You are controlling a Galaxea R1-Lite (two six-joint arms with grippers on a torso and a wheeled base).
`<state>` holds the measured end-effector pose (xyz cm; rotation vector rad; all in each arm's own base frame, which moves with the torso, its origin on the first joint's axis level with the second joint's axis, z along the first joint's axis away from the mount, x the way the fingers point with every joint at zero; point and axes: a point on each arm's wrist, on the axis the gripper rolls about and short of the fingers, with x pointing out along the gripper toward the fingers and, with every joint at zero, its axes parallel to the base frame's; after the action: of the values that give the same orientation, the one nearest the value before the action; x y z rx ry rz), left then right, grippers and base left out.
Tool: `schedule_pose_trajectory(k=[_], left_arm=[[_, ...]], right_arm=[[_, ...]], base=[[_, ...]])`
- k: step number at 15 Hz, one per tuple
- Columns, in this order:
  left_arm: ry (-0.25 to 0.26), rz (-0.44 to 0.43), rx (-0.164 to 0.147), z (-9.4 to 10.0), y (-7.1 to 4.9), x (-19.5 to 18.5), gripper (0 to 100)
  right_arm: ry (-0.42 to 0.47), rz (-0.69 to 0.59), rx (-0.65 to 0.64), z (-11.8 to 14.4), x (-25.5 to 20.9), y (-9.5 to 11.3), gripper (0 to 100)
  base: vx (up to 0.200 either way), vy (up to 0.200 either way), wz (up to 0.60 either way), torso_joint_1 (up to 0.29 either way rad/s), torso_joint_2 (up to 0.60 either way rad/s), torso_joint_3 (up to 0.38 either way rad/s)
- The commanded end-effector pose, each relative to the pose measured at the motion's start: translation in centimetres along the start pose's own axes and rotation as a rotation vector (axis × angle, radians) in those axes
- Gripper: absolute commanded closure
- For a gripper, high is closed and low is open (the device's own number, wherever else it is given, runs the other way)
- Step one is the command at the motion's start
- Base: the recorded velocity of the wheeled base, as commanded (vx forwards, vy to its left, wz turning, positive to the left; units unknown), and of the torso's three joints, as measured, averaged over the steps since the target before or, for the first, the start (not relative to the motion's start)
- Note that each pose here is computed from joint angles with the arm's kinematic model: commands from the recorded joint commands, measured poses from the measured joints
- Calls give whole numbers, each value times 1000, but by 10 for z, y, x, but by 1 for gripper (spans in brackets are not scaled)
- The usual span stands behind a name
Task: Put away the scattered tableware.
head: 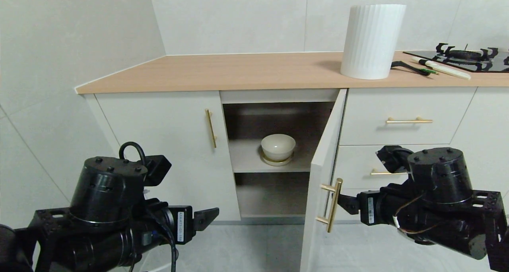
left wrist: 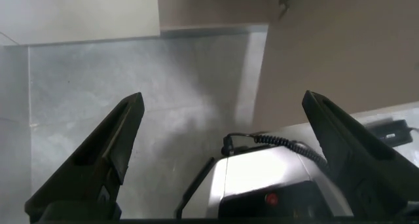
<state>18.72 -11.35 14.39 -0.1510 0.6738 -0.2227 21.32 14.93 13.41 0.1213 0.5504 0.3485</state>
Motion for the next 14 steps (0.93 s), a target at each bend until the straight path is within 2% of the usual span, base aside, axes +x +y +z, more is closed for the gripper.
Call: schedule_pose_trajectory(k=[1, 3, 6, 8, 11, 14], left_arm=[[-13, -5, -3, 0, 0, 0, 0], [-19, -5, -5, 0, 1, -1, 0], [-57, -18, -14, 4, 0, -5, 0], [-75, -26, -14, 5, 0, -7, 0], [-66, -24, 3, 3, 1, -6, 0], [-71, -23, 4, 3, 2, -7, 0]], right_arm=[[22, 19, -46, 0, 11, 4, 0], [6, 58, -97, 9, 15, 8, 0], [40, 152, -164, 19, 16, 14, 0], [58, 154, -159, 25, 27, 16, 0], [79, 127, -133, 25, 50, 12, 0], [10, 123, -44, 35, 57, 9, 0]], base=[[0, 0, 0, 0, 0, 0], [0, 0, 0, 0, 0, 0], [0, 0, 0, 0, 0, 0], [0, 0, 0, 0, 0, 0], [0, 0, 0, 0, 0, 0], [0, 0, 0, 0, 0, 0]])
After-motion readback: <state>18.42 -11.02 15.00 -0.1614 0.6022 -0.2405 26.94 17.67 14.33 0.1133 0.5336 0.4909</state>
